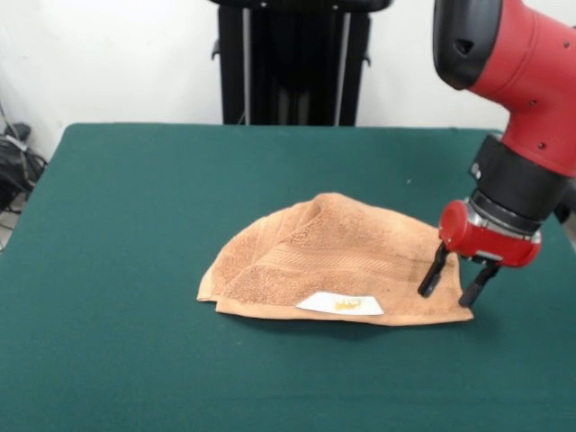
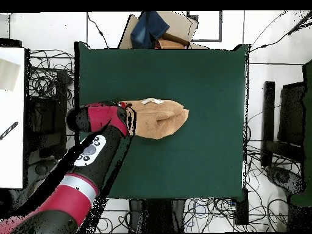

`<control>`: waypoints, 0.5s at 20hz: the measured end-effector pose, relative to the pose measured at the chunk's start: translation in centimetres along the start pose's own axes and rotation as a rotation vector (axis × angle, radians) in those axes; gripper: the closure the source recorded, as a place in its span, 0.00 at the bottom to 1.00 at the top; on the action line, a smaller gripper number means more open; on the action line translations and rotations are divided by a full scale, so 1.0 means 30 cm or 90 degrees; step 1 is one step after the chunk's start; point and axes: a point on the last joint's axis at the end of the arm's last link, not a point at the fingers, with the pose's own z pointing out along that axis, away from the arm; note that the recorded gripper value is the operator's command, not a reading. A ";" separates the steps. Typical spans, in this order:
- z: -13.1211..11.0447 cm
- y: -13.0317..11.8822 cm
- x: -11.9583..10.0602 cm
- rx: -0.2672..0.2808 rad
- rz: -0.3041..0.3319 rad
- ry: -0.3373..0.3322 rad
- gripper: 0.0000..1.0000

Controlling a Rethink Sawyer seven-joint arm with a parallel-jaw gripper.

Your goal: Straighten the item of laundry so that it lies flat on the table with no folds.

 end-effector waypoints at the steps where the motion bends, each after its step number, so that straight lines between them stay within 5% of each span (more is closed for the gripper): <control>1: 0.001 0.001 0.000 0.000 0.000 0.000 0.00; 10: 0.008 0.007 0.003 -0.001 0.002 0.002 0.00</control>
